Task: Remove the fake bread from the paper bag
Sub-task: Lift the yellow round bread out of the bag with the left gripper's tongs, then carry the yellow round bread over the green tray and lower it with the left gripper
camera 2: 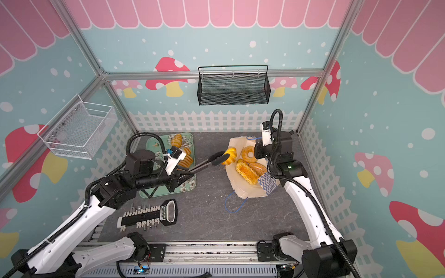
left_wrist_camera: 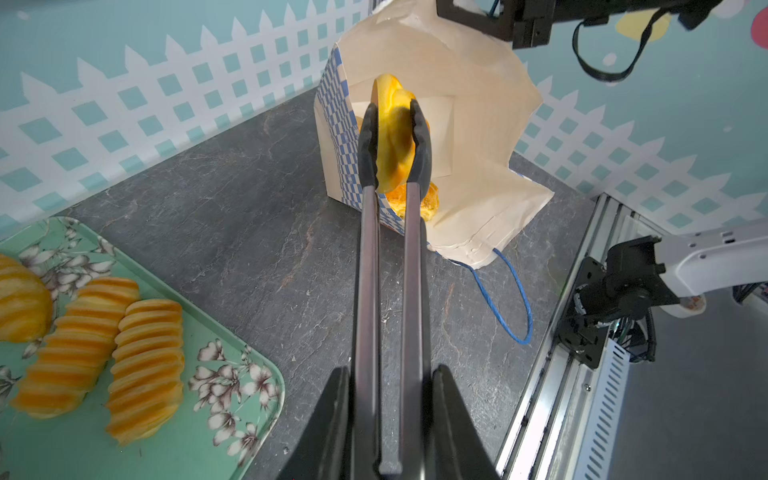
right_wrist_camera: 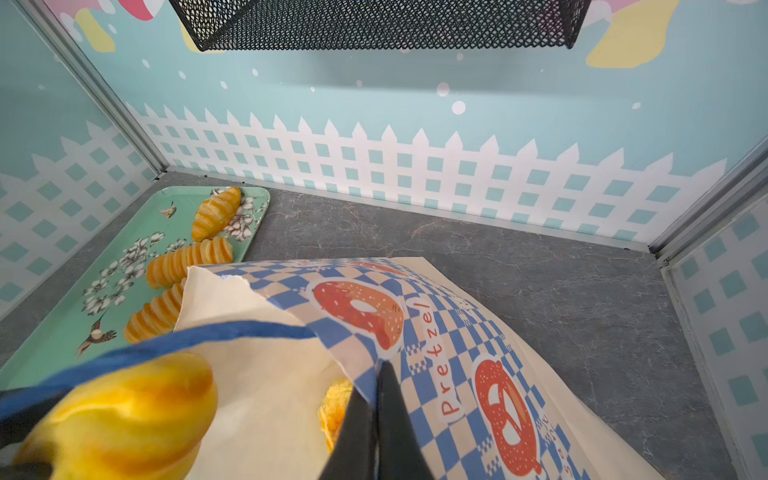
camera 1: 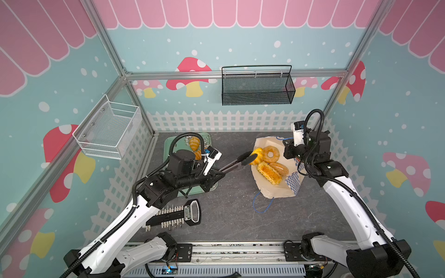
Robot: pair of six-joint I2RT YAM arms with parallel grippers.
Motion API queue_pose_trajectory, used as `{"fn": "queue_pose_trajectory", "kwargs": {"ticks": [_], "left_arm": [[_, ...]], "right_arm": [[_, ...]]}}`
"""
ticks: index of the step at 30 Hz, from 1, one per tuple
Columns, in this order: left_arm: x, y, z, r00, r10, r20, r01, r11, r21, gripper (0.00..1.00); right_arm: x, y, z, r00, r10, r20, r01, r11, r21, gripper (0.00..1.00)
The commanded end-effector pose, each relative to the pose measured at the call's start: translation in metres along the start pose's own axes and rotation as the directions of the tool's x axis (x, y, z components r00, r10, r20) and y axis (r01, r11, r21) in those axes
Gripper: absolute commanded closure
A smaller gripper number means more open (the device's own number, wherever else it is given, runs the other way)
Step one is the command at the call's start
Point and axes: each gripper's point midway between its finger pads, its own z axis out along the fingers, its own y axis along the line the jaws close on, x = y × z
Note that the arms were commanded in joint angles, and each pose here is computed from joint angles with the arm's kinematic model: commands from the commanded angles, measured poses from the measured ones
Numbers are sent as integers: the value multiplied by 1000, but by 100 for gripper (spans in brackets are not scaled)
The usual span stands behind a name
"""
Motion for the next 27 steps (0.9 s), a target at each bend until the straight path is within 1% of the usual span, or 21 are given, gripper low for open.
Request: {"fn": "queue_pose_trajectory", "kwargs": {"ticks": [1,7,11,15,19,23,27], "left_arm": [[-12,-6,-17,996,-59,73,54,996,72,100],[-17,7,-33,980,-153,125,141,985,101,100],[-22,24,-41,956,-233,178,216,970,108,100],[-20,47,-45,925,-315,211,299,949,103,100],[-11,82,-47,871,-426,244,415,905,98,100],[10,123,-47,819,-508,266,521,853,25,100],[39,162,-44,770,-571,285,611,788,-75,100]], "right_arm": [[-11,3,8,999,32,23,-31,999,-15,100],[-15,8,23,999,38,23,-37,998,-41,100],[-18,9,28,999,32,22,-31,998,-48,100],[-20,10,29,999,24,26,-23,999,-48,100],[-19,10,30,1000,19,25,-18,999,-51,100],[-18,11,30,1000,16,23,-14,998,-57,100],[-19,12,27,1000,5,28,-3,998,-57,100]]}}
